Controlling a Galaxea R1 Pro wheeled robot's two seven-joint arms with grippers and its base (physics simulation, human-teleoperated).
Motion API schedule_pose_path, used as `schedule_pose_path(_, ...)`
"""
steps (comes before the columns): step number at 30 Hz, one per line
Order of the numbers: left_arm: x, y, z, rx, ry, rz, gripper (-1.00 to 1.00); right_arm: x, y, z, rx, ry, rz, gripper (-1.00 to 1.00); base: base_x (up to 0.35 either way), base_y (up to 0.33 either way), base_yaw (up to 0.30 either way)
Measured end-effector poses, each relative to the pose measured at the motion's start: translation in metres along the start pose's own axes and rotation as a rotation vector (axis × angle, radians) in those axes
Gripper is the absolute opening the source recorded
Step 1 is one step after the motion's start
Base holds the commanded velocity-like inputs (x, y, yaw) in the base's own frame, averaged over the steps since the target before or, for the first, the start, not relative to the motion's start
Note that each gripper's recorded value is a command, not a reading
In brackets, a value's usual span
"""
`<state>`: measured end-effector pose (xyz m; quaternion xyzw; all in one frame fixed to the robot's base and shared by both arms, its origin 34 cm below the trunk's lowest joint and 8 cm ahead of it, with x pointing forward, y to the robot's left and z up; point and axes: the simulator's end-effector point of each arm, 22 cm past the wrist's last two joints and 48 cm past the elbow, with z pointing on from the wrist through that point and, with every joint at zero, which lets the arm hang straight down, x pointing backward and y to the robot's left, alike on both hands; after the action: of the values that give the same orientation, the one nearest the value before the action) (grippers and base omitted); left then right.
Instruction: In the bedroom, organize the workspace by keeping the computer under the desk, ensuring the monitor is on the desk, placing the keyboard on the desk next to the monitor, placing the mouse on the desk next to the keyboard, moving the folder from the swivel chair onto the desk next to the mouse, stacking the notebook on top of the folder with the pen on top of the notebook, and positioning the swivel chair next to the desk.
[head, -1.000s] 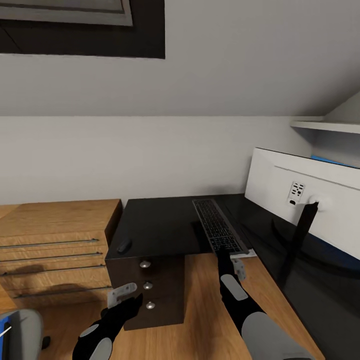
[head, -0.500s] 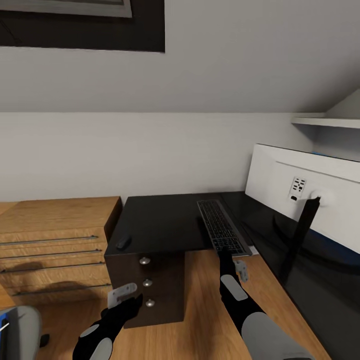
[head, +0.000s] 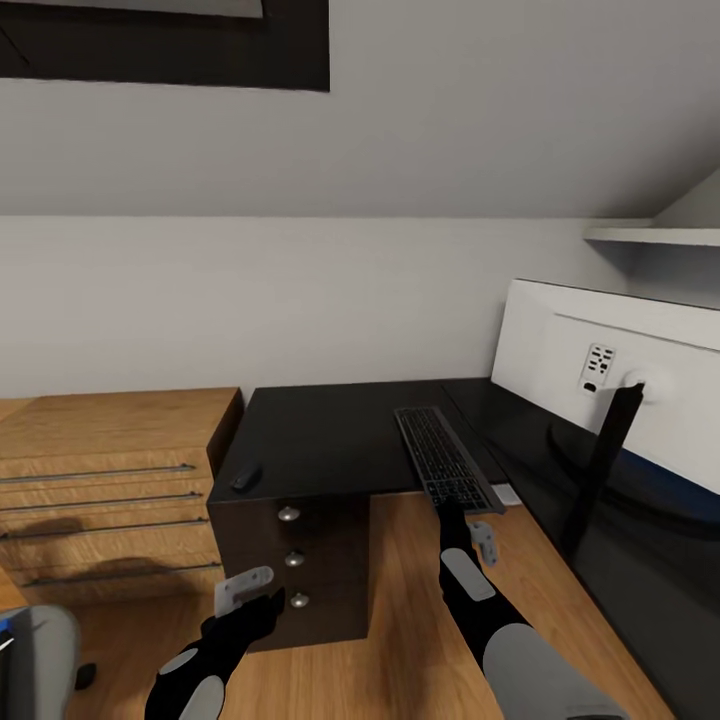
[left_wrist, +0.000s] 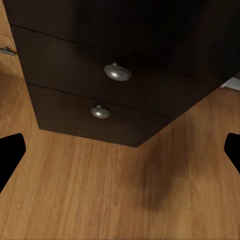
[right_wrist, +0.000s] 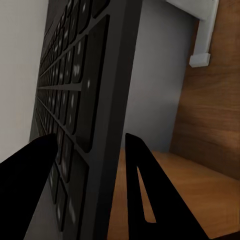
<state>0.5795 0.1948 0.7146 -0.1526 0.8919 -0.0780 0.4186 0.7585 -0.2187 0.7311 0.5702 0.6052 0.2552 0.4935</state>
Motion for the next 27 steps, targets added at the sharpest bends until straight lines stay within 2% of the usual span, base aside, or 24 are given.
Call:
schedule_pose_path(9,0.002,0.001,0.002,0.002,0.0,-0.001,1.0,0.001,-0.001,0.001,-0.004,-0.001,0.001,-1.0,0.0,0.0,0.0)
schedule_pose_path(13,0.003,0.001,0.002,0.004,-0.001,0.0,1.0,0.001,-0.001,0.001,-0.006,0.0,-0.002,-1.0,0.194,0.0,0.0)
schedule_pose_path(19,0.017,-0.001,0.005,0.001,0.026,0.009,1.0,0.001,-0.001,0.001,-0.006,0.0,-0.004,-1.0,0.067,0.0,0.0)
schedule_pose_path(21,0.018,-0.003,0.003,0.006,0.004,-0.003,1.0,0.001,-0.001,0.001,-0.005,0.0,-0.004,-1.0,0.011,0.0,0.0)
schedule_pose_path(23,0.015,-0.003,-0.001,-0.004,-0.045,-0.034,1.0,0.001,-0.001,0.001,-0.006,0.0,-0.004,-1.0,0.005,0.0,0.0)
schedule_pose_path(27,0.018,-0.007,-0.01,-0.026,-0.076,-0.041,1.0,0.001,-0.001,0.001,-0.005,0.001,-0.003,-1.0,0.003,0.0,0.0)
